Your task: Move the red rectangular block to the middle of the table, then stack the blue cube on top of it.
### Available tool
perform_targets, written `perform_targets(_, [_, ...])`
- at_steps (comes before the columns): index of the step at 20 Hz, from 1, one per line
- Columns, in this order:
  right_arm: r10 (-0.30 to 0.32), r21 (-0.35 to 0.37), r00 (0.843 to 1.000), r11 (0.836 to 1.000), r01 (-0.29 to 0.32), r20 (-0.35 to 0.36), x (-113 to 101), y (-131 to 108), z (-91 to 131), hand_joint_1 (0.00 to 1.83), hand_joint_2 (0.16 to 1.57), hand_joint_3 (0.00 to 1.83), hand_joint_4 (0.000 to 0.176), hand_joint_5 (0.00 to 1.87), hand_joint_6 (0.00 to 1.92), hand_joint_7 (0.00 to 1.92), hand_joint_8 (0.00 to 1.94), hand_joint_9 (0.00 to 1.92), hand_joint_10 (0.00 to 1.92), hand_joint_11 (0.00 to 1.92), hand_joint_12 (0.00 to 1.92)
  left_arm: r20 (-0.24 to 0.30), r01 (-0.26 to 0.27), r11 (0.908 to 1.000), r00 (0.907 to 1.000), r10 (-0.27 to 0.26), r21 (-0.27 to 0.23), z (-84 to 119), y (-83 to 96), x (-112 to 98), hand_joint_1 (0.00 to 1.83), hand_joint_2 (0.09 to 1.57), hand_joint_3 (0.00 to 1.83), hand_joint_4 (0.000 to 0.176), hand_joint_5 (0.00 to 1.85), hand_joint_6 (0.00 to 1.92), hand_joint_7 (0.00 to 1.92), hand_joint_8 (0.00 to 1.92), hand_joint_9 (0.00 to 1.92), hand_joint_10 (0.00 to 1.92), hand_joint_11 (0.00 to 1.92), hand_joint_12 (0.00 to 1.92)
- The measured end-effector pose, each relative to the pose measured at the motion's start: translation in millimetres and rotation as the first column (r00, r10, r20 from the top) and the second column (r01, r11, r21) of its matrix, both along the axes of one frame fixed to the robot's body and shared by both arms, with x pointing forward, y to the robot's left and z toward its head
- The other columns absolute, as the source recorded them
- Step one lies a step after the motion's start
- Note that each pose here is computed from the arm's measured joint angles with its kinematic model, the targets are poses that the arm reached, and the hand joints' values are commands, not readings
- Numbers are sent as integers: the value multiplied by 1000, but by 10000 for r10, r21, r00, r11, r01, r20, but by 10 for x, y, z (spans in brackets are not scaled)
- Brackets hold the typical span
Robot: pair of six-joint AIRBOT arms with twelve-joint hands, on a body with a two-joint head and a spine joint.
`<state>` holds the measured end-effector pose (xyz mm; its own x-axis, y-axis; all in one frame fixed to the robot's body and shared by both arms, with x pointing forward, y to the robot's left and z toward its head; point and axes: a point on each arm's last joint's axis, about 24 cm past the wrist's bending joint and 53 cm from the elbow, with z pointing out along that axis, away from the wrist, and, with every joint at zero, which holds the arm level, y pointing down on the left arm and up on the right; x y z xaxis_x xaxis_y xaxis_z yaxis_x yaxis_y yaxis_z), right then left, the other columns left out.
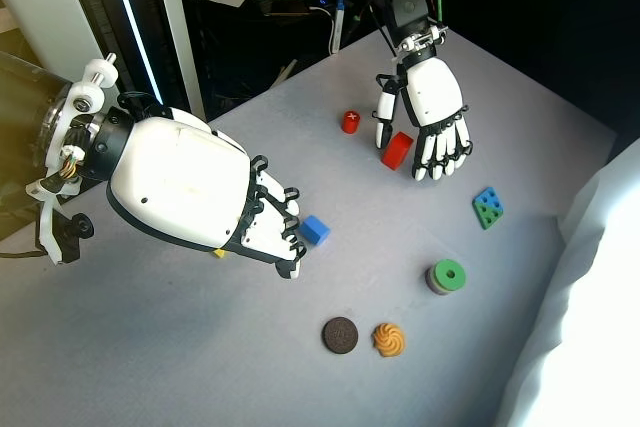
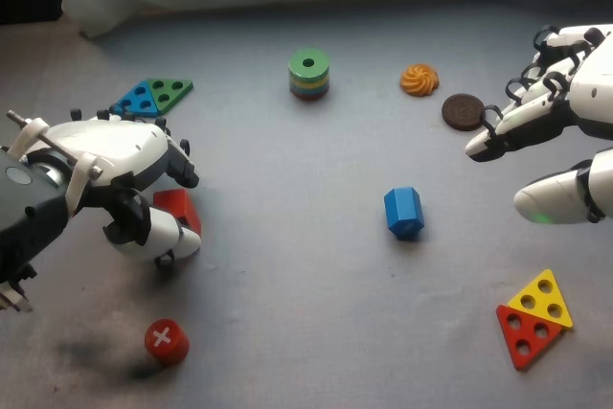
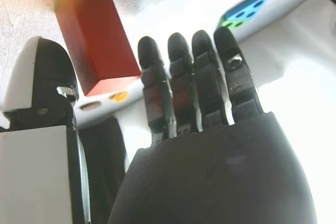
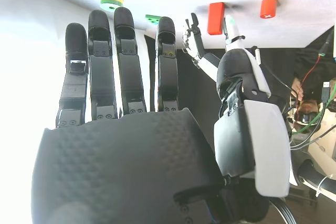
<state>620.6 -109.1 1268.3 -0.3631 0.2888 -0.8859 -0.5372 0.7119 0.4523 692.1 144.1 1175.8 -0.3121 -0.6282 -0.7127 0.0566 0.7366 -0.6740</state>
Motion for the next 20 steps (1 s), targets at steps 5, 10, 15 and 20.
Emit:
perform_targets(5, [2, 5, 10000, 10000, -2, -1, 0, 1, 1, 0, 1258, 2, 0, 455, 1, 482, 2, 445, 3, 0, 881, -56, 27, 10000, 10000, -27, -46, -23, -52, -28, 840, 1119, 11, 0, 728, 23, 459, 5, 276, 4, 0, 540])
perform_targets(10, [0, 0, 10000, 10000, 0, 0, 0, 0, 0, 0, 1261, 1, 0, 453, 0, 494, 2, 462, 5, 1, 888, -186, -157, 9999, 9997, 156, -66, -95, 1, -36, 857, 1089, 0, 13, 851, 18, 319, 1, 176, 1, 0, 281])
perform_targets(15, [0, 3, 10000, 10000, 0, -2, 0, 0, 0, 0, 1261, 1, 0, 447, 0, 483, 1, 452, 2, 0, 874, -132, -289, 9996, 9995, 288, -58, -92, 34, -29, 833, 1082, 0, 0, 813, 2, 389, 8, 200, 4, 0, 359])
perform_targets(20, [0, 3, 10000, 10000, 0, -2, 0, 0, 0, 16, 1259, 0, 0, 466, 2, 500, 2, 464, 2, 0, 902, -152, -324, 9994, 9994, 323, -92, -97, 41, -29, 847, 1091, 2, 0, 809, 8, 423, 3, 244, 7, 0, 473])
